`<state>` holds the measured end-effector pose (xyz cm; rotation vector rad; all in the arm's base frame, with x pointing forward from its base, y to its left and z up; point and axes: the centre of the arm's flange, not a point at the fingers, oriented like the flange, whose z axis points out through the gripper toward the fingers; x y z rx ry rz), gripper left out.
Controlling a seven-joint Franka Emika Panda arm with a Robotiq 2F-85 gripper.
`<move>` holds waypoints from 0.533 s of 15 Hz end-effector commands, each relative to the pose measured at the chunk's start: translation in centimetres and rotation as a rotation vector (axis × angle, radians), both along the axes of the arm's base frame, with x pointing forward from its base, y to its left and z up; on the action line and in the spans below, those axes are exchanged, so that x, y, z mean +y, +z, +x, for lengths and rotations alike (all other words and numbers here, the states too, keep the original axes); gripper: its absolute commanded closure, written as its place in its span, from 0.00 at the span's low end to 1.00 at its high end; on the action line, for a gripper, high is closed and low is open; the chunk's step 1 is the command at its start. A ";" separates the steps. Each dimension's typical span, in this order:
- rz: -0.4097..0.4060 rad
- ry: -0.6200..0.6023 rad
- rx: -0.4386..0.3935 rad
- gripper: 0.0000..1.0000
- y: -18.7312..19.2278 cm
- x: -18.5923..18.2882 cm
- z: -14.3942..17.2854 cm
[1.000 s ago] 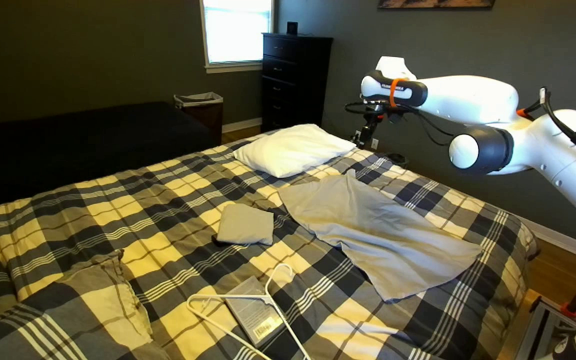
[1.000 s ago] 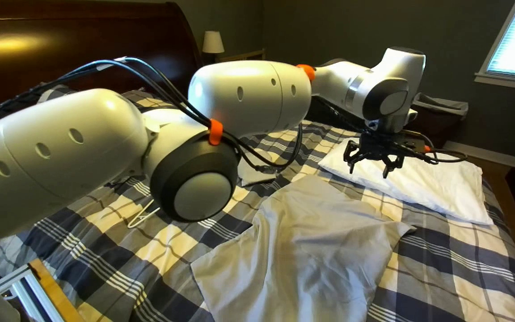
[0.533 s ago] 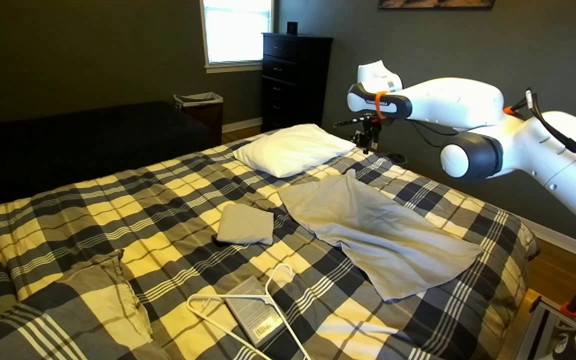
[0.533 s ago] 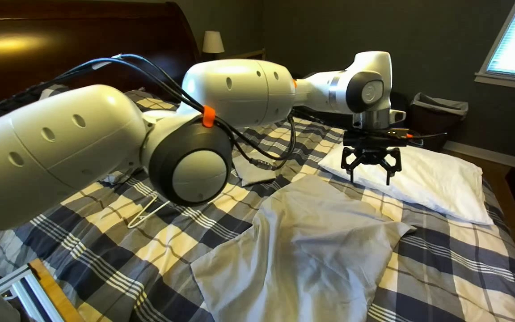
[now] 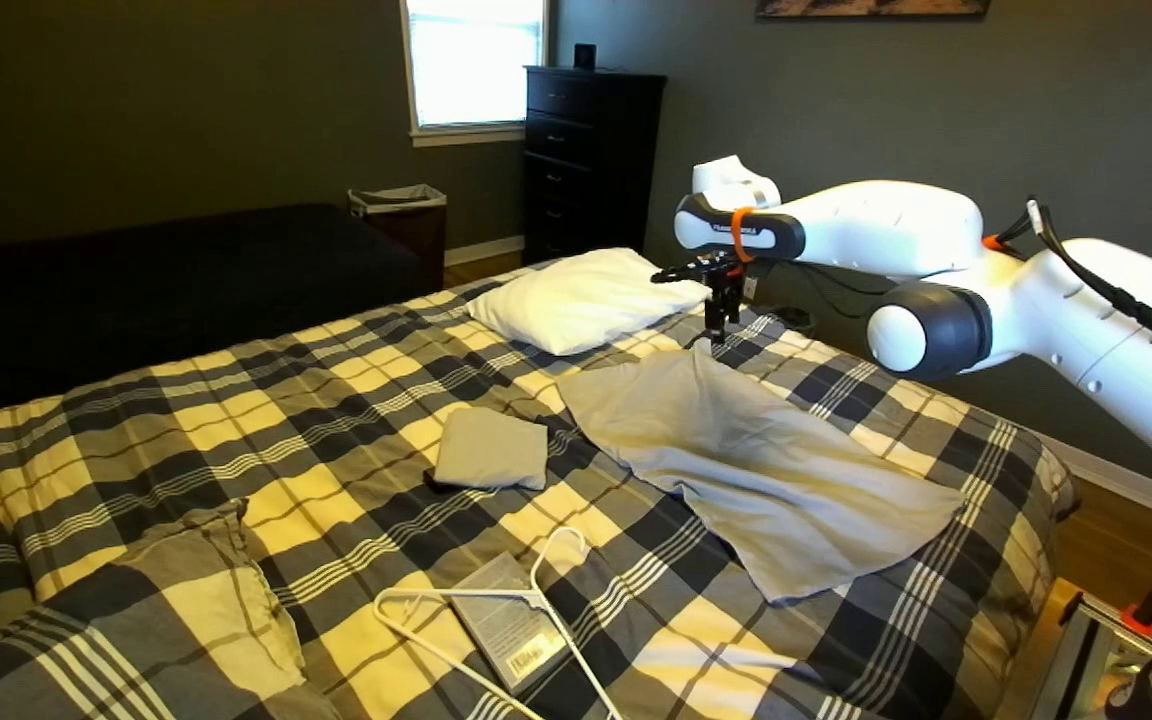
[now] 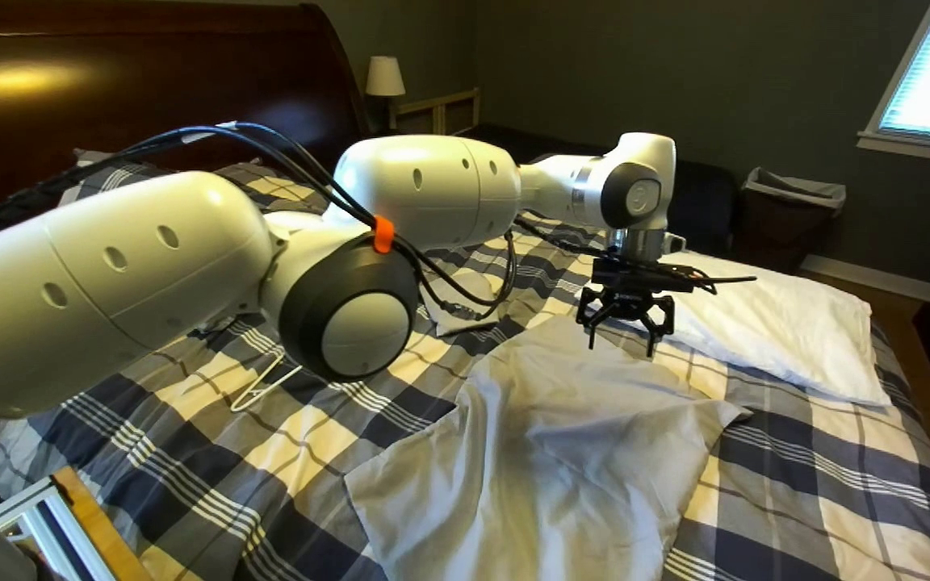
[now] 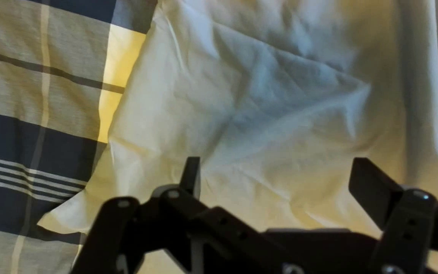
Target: Unfold the pillow case on the right
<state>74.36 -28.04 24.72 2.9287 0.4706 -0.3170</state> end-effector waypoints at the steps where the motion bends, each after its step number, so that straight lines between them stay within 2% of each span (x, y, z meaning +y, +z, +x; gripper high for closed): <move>1: 0.001 0.004 0.001 0.00 0.0 0.0 0.0; 3: 0.001 0.009 -0.001 0.00 0.1 -0.1 0.0; 4: -0.013 -0.024 -0.040 0.00 0.1 -0.4 0.4; 8: -0.096 -0.121 -0.273 0.00 1.3 1.9 -0.7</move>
